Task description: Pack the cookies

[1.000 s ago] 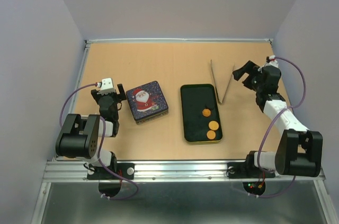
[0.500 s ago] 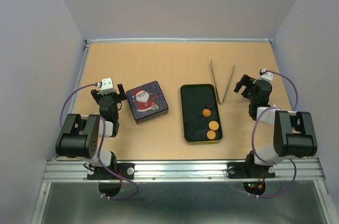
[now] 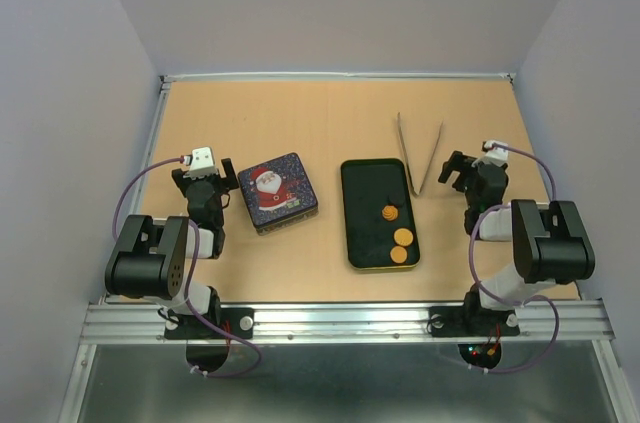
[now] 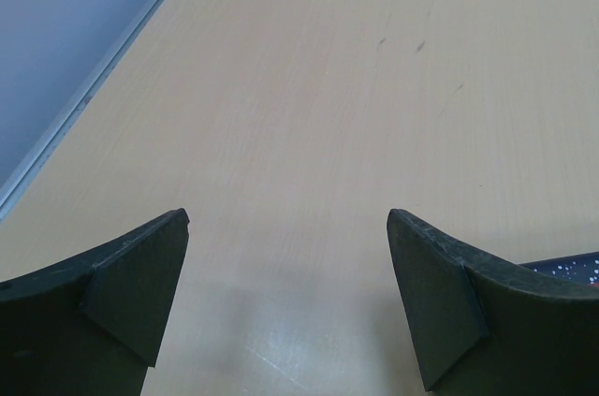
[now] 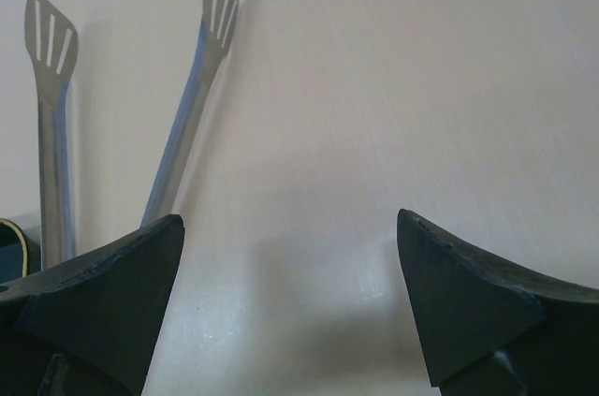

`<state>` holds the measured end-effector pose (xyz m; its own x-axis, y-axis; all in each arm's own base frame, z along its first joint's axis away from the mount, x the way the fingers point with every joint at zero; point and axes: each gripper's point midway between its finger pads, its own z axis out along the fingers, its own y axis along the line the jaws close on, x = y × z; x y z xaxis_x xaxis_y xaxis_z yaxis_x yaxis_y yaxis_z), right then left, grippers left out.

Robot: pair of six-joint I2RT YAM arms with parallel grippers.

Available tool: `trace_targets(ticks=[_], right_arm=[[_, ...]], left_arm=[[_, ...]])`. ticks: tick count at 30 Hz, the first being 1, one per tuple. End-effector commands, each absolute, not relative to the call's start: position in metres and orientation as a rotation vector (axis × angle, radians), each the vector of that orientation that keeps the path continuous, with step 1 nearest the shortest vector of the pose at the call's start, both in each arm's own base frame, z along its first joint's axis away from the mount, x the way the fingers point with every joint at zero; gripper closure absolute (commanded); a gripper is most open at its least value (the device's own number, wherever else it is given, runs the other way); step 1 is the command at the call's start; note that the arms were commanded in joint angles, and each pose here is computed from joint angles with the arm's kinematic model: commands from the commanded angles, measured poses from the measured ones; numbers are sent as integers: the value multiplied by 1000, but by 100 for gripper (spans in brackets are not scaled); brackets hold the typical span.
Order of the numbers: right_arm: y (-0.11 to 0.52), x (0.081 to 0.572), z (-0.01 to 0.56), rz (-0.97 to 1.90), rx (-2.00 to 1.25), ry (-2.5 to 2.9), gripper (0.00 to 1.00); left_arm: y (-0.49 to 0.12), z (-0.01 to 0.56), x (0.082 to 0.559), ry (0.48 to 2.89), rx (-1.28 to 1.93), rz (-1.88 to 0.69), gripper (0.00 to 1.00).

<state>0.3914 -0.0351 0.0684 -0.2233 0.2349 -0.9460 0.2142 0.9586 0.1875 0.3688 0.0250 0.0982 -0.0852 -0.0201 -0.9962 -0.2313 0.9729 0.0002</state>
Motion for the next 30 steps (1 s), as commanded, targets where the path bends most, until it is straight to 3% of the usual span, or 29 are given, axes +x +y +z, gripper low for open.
trace_targets(ticks=[1,5,30], right_arm=[[-19,402,87,25,200,1731,0],[-15,377,93,34,178,1615,0],[-7,383,92,22,124,1626,0]], left_arm=[[25,176,378,1356,-212,139,1],[24,176,379,1357,-210,137,1],[24,176,378,1357,-211,138,1]])
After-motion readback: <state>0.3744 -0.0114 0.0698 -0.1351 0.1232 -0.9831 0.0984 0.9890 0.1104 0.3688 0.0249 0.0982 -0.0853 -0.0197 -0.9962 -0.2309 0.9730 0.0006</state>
